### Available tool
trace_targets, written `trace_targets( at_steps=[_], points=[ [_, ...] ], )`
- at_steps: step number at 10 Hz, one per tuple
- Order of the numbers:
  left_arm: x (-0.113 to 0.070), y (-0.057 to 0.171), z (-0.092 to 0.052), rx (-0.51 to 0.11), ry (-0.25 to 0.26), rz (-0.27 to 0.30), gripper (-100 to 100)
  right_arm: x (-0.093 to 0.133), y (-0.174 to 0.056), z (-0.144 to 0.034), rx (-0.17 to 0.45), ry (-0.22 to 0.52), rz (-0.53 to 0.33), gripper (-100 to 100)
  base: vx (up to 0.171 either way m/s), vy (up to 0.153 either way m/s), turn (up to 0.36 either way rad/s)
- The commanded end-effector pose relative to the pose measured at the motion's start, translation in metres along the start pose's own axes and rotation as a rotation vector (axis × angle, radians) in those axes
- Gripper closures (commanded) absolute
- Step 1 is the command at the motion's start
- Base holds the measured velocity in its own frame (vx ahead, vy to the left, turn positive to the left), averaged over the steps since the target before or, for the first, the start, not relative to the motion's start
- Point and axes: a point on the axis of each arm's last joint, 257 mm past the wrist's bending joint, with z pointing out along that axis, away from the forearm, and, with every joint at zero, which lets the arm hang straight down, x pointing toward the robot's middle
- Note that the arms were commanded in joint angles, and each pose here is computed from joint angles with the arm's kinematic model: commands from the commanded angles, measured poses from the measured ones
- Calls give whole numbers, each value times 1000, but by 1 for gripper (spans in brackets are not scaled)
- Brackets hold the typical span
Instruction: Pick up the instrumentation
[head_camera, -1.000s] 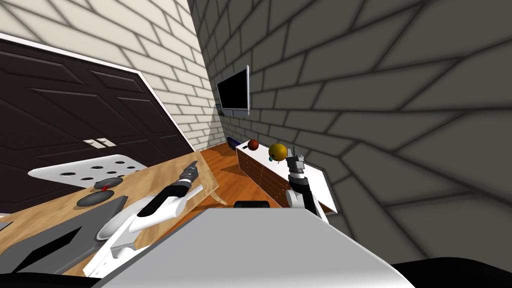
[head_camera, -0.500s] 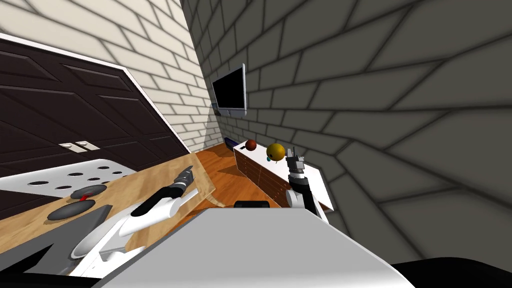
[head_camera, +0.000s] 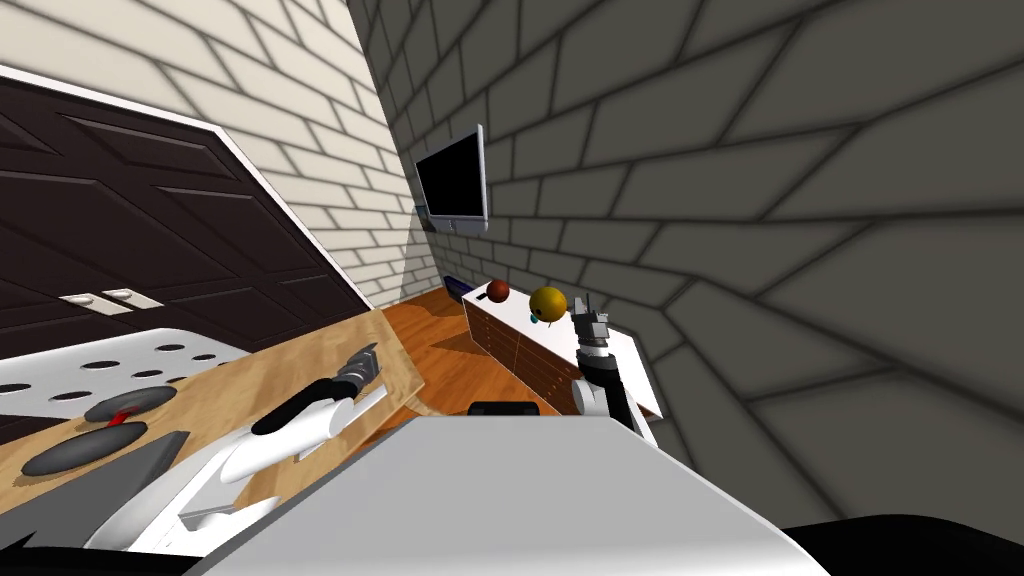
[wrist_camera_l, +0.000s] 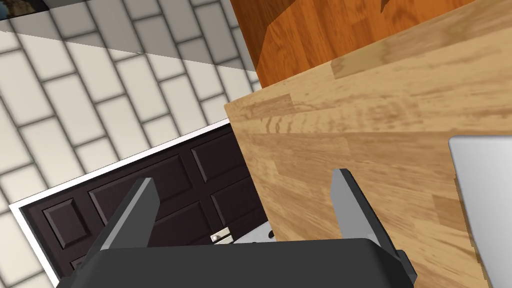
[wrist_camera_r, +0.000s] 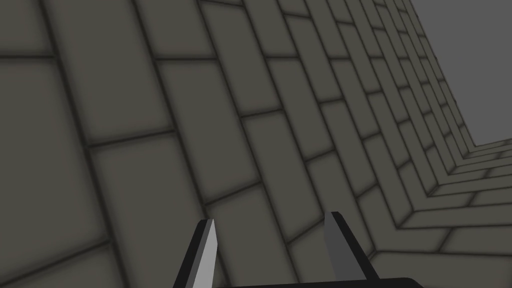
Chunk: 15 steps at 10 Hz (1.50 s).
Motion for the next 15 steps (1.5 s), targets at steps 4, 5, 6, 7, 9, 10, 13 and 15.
trace_targets(
  at_steps=[4, 5, 6, 7, 9, 10, 13, 15],
  points=[
    [-43, 58, 0, -185, -58, -88, -100, 0, 0, 0, 0, 0, 0, 0, 35, -5, -67],
    [-43, 66, -1, -215, -59, -89, -100, 0, 0, 0, 0, 0, 0, 0, 33, 2, -43],
    [-56, 84, -4, -268, -79, -124, -100, 0, 0, 0, 0, 0, 0, 0, 38, 1, -55],
    [-56, 88, -5, -287, -80, -124, -100, 0, 0, 0, 0, 0, 0, 0, 32, 3, -30],
    [-68, 111, -11, -362, -98, -160, -100, 0, 0, 0, 0, 0, 0, 0, 34, 11, -42],
    [-79, 128, -16, -415, -115, -193, -100, 0, 0, 0, 0, 0, 0, 0, 42, 17, -59],
    [-88, 151, -25, -496, -130, -227, -100, 0, 0, 0, 0, 0, 0, 0, 36, 23, -20],
    [-96, 169, -33, -557, -143, -259, -100, 0, 0, 0, 0, 0, 0, 0, 31, 31, -22]
  ],
)
